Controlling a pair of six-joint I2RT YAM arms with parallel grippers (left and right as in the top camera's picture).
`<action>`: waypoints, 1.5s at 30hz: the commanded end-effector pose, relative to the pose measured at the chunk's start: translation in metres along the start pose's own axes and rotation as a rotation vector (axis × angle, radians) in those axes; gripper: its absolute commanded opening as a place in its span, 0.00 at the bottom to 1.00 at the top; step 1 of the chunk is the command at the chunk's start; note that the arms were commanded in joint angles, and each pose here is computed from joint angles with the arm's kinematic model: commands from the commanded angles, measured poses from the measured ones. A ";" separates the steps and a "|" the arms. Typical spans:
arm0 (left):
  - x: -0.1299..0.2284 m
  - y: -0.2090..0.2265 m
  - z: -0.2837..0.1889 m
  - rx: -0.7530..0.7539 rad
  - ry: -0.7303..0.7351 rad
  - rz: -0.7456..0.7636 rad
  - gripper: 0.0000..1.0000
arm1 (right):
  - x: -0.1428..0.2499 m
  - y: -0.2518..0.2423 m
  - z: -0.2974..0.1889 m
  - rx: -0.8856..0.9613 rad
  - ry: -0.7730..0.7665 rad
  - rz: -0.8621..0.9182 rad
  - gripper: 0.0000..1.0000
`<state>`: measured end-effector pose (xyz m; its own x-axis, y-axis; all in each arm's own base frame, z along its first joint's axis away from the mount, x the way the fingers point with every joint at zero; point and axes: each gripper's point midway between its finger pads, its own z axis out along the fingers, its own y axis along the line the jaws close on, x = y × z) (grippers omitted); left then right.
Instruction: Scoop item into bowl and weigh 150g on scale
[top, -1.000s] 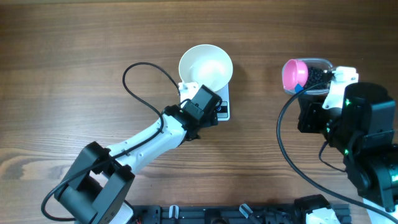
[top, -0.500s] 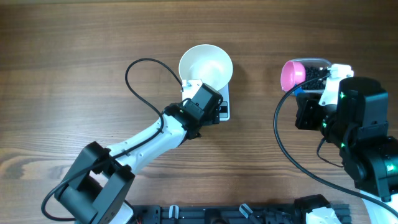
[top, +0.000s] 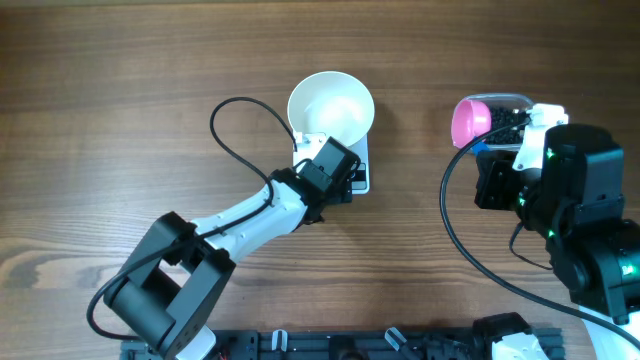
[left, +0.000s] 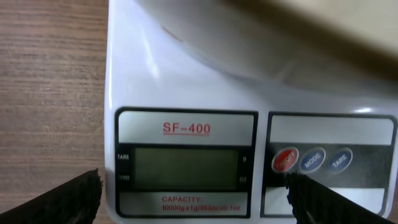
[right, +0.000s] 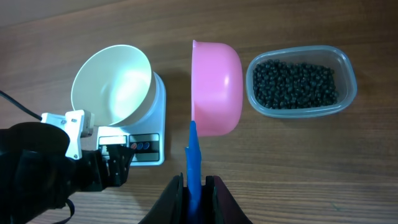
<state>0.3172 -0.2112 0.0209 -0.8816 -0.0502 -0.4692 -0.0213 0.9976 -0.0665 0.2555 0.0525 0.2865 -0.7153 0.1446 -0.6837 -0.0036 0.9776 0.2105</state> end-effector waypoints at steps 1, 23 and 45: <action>-0.011 0.005 0.002 -0.036 -0.044 0.007 1.00 | -0.010 -0.001 -0.007 0.011 -0.034 -0.018 0.04; -0.011 -0.002 0.005 0.042 -0.003 0.023 1.00 | -0.010 -0.001 -0.007 0.011 -0.035 -0.018 0.04; -0.005 0.002 0.014 0.019 0.017 0.029 1.00 | -0.010 -0.001 -0.007 0.011 -0.033 -0.017 0.04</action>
<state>0.3258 -0.2091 0.0148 -0.8866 -0.0399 -0.4608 -0.0020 0.9966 -0.0824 0.2555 0.0525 0.2865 -0.7153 0.1446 -0.6837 -0.0036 0.9776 0.2105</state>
